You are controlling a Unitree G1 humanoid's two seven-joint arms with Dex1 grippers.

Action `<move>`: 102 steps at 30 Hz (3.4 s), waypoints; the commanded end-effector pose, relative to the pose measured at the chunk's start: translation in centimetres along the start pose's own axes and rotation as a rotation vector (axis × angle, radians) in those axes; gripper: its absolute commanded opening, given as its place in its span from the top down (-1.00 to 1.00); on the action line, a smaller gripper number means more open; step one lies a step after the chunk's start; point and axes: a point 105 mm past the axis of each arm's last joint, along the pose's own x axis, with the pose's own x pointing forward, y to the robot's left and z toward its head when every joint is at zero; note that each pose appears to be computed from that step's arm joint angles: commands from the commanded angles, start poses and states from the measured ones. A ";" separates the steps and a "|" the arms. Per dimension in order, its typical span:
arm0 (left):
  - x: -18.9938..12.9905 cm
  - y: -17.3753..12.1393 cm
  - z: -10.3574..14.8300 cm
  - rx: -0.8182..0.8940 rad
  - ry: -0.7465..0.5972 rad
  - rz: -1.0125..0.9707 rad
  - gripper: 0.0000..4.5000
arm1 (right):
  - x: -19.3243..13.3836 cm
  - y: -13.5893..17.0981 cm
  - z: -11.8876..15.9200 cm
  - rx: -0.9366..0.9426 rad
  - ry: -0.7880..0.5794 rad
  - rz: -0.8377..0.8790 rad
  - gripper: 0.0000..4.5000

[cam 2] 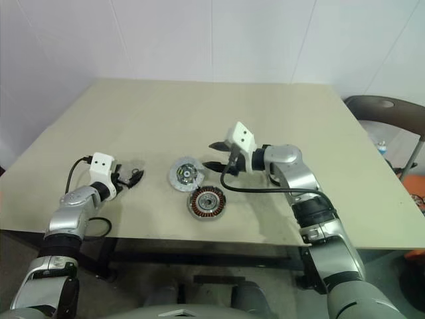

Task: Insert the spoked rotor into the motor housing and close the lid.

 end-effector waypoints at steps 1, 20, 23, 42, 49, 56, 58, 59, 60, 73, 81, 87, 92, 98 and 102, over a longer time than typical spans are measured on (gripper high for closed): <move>0.4 -3.5 -2.8 -0.027 0.111 -0.152 -0.73 | -0.2 -0.3 1.8 -0.049 -0.055 -0.018 -0.36; 0.6 -3.1 -2.5 0.006 0.120 -0.108 0.68 | -0.2 -0.1 1.7 -0.046 -0.061 -0.028 -0.36; 0.9 -3.3 -1.8 0.048 0.092 -0.094 0.68 | -0.1 -0.1 1.6 -0.046 -0.057 -0.024 -0.36; 1.0 -3.7 -4.5 0.051 0.118 0.034 0.68 | 0.5 0.1 1.7 -0.054 -0.031 0.025 -0.36; 1.1 -4.2 -4.9 0.030 0.106 0.010 -0.04 | 0.7 0.2 1.6 -0.055 -0.028 0.033 -0.36; 1.8 -4.1 -3.9 0.073 0.038 0.019 -0.87 | 0.6 0.2 1.3 -0.050 -0.018 0.030 -0.36; 2.0 -4.6 -3.9 0.075 0.030 -0.002 -0.87 | 0.6 0.3 1.2 -0.049 -0.016 0.029 -0.36; 2.0 -4.7 -3.9 0.075 0.030 -0.009 -0.87 | 0.6 0.3 1.2 -0.048 -0.015 0.029 -0.36; 2.1 -5.0 -4.1 0.075 0.035 -0.023 -0.87 | 0.6 0.3 1.1 -0.048 -0.015 0.030 -0.36; 3.4 -7.8 -3.8 -0.147 0.094 -0.217 -0.87 | 0.9 0.5 1.4 -0.047 -0.022 0.031 -0.36; 2.7 -7.2 -5.2 -0.157 0.184 -0.218 -0.87 | 0.8 0.3 1.3 -0.049 -0.024 0.013 -0.36; 2.2 -6.9 -6.2 -0.125 0.234 -0.214 -0.87 | 0.8 0.2 1.2 -0.056 -0.022 0.004 -0.36; 2.0 -6.7 -6.9 -0.138 0.252 -0.200 -0.70 | 0.8 0.1 1.3 -0.060 -0.023 0.001 -0.36; 1.8 -6.6 -7.6 -0.143 0.272 -0.193 0.00 | 0.7 0.0 1.5 -0.065 -0.027 -0.003 -0.36; 1.8 -6.7 -7.6 -0.143 0.275 -0.196 0.49 | 0.7 0.0 1.7 -0.068 -0.032 -0.004 -0.36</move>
